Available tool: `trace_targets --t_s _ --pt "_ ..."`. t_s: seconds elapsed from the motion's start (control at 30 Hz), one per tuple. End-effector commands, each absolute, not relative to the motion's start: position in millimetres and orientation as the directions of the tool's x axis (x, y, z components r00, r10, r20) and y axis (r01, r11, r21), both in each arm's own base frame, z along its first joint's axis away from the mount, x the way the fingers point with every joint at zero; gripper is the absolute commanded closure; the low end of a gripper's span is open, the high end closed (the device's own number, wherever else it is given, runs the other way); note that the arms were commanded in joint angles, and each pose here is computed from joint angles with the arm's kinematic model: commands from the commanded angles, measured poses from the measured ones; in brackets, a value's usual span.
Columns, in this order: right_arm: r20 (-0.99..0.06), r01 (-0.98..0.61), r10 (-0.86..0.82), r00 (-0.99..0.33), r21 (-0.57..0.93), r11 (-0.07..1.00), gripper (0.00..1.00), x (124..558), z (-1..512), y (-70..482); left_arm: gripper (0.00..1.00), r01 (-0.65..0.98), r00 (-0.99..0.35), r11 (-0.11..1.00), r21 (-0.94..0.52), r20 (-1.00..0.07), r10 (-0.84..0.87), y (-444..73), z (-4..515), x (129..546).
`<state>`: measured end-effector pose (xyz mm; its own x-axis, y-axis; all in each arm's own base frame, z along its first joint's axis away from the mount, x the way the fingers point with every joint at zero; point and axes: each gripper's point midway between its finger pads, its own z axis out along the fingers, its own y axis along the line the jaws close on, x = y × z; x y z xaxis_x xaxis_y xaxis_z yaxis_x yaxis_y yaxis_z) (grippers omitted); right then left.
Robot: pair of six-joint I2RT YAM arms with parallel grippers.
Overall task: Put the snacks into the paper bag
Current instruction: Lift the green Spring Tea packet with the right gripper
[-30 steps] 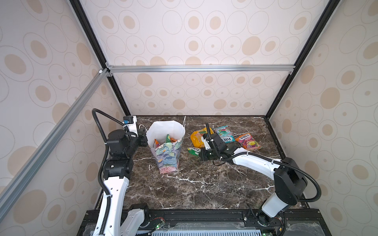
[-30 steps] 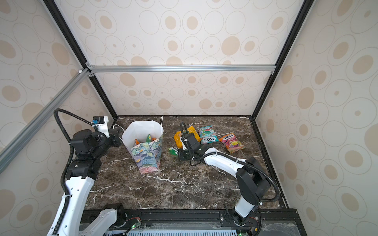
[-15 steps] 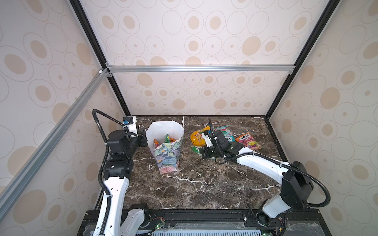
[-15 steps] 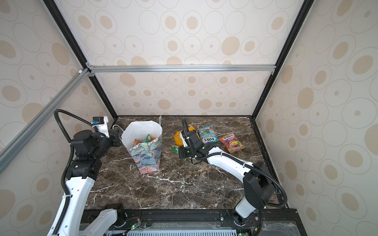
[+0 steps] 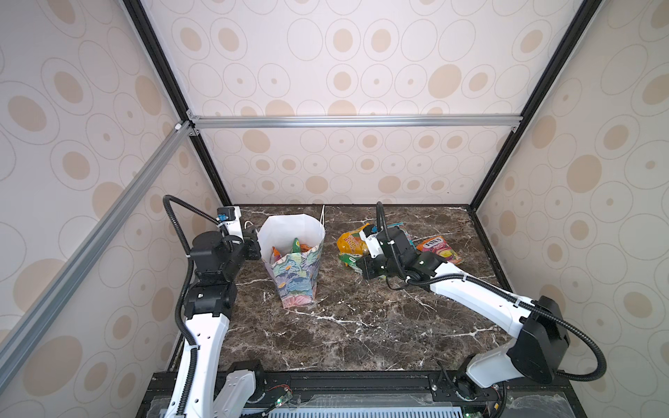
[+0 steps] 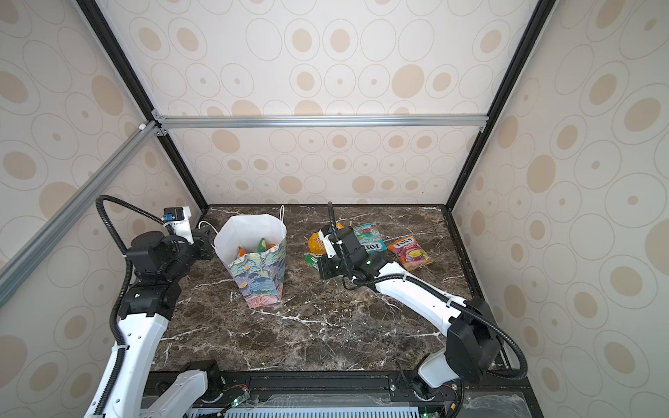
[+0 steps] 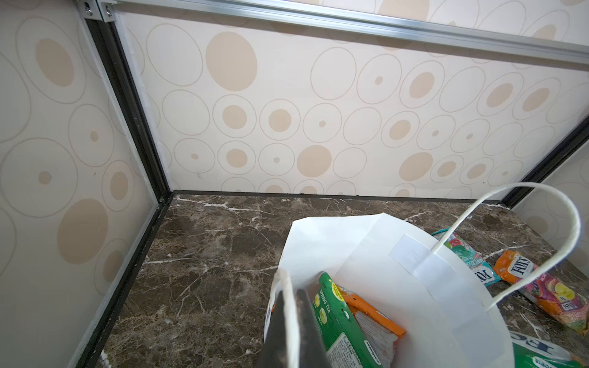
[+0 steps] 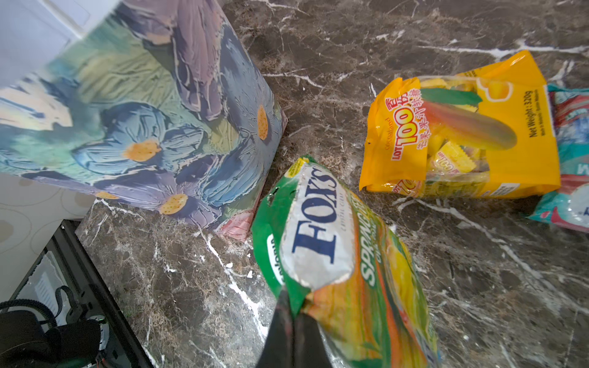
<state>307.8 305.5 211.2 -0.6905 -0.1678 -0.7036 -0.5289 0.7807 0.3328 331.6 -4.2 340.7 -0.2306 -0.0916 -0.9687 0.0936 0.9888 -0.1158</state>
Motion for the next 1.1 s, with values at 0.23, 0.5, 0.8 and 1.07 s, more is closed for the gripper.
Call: trace_targets --t_s 0.23,0.5,0.8,1.07 --pt "-0.809 -0.551 -0.149 -0.569 0.24 0.8 1.0 317.6 271.7 293.1 1.0 0.11 -0.2 0.989 -0.099 -0.977 -0.076 -4.6 347.9 330.4" --pt "-0.822 -0.547 -0.151 -0.548 0.216 0.809 1.0 321.3 292.3 290.1 1.0 0.107 -0.204 0.989 -0.105 -0.976 -0.081 -4.4 346.0 331.8" --pt "-0.869 -0.562 -0.155 -0.469 0.159 0.812 1.0 324.0 343.4 280.6 1.0 0.092 -0.201 0.99 -0.104 -0.976 -0.083 -1.8 346.0 331.1" --pt "-0.907 -0.578 -0.161 -0.39 0.105 0.809 1.0 330.2 384.8 281.4 1.0 0.093 -0.201 0.991 -0.101 -0.976 -0.081 -1.9 345.7 330.7"
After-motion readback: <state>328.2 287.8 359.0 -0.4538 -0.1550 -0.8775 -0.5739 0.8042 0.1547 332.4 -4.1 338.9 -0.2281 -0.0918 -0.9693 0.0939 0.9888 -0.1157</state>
